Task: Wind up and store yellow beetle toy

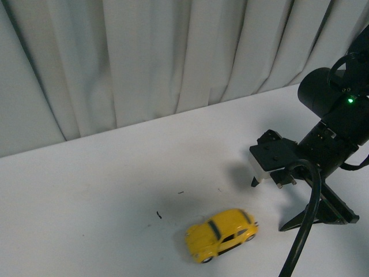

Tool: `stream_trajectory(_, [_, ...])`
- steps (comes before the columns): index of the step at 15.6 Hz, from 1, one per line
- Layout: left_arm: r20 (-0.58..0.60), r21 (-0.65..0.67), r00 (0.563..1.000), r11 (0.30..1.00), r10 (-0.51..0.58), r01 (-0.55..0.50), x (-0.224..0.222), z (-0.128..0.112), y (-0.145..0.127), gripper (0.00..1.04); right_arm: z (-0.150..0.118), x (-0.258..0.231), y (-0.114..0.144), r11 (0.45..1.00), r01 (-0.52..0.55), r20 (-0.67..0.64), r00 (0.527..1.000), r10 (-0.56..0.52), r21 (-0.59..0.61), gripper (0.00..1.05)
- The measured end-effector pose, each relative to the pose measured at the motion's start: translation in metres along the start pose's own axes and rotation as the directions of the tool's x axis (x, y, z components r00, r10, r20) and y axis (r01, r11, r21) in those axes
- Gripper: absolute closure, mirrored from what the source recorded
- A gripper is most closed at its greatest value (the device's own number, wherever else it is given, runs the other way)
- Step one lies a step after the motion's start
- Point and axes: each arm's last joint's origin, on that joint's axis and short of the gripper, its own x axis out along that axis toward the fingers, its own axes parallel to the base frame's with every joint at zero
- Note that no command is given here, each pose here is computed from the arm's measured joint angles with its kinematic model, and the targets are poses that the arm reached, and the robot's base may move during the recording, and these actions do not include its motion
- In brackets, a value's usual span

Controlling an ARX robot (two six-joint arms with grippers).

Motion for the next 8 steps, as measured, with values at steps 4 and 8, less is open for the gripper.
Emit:
stream_trajectory(4, [0.0, 0.0, 1.0, 1.0, 0.0, 0.0, 0.0, 0.0, 0.0, 0.07, 0.0002, -0.0002, -0.0001, 1.0, -0.003, -0.003, 1.0, 0.003, -0.005, 0.07])
stream_trajectory(8, [0.0, 0.0, 1.0, 1.0, 0.0, 0.0, 0.0, 0.0, 0.0, 0.07, 0.0029, -0.0021, -0.0018, 1.0, -0.02, -0.006, 1.0, 0.02, -0.023, 0.07])
